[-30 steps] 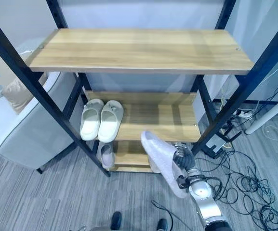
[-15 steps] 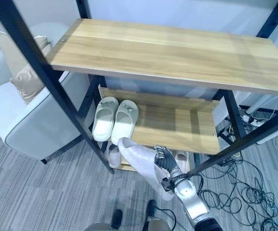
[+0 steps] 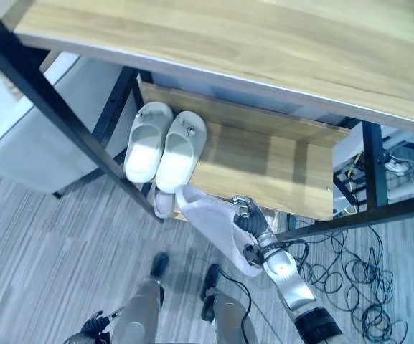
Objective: Arrange the slippers neatly on the shoe rack.
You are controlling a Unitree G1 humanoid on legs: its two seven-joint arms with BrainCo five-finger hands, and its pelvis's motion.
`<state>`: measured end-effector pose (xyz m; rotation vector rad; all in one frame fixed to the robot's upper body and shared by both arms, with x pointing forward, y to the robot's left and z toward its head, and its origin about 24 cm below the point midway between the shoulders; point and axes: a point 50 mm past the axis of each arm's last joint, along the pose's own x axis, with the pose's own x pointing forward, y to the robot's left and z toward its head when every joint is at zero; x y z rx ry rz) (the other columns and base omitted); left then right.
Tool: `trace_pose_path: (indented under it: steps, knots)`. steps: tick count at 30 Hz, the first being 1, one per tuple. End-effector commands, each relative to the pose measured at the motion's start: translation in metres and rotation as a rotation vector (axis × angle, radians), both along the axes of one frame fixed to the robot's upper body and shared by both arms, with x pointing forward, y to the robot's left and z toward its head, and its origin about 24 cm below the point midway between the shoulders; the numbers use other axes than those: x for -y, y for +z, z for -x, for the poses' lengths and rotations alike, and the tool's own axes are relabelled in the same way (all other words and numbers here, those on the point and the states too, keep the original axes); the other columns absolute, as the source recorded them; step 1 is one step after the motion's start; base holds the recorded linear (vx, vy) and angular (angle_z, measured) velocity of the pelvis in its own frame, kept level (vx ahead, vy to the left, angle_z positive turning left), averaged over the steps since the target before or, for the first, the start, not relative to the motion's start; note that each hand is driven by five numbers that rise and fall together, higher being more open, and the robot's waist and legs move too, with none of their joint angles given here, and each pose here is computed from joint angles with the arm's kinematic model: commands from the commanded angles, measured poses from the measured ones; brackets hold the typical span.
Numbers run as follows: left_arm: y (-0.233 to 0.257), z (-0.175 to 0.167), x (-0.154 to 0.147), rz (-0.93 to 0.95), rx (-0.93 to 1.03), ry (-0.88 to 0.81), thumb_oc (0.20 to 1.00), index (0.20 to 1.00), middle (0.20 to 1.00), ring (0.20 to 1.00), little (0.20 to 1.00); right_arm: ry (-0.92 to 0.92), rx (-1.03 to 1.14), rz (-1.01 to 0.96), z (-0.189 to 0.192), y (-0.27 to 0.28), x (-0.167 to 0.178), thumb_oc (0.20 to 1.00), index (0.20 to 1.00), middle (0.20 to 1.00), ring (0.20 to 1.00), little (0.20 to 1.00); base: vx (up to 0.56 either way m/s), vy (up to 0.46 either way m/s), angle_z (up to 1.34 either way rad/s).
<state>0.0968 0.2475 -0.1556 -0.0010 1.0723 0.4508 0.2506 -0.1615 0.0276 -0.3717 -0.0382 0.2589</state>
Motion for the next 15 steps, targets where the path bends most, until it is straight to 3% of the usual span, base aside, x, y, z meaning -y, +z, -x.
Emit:
trace_pose_path:
  steps: [1, 7, 15]
  knots:
    - [-0.001, 0.012, -0.005, -0.032, -0.034, -0.022, 1.0, 1.0, 1.0, 1.0, 1.0, 0.1, 0.075, -0.023, 0.003, 0.008, -0.021, 0.2, 0.2, 0.2, 0.2, 0.2, -0.06, 0.098, -0.25]
    - [0.004, -0.01, 0.002, -0.075, 0.013, -0.153, 1.0, 1.0, 1.0, 1.0, 1.0, 0.112, 0.088, 0.015, 0.001, 0.011, -0.018, 0.2, 0.2, 0.2, 0.2, 0.2, -0.08, 0.059, -0.05]
    - [0.029, -0.058, -0.006, -0.124, 0.245, -0.097, 1.0, 1.0, 1.0, 1.0, 1.0, 0.102, 0.147, 0.055, -0.01, 0.023, -0.016, 0.2, 0.2, 0.2, 0.2, 0.2, -0.06, 0.002, -0.02]
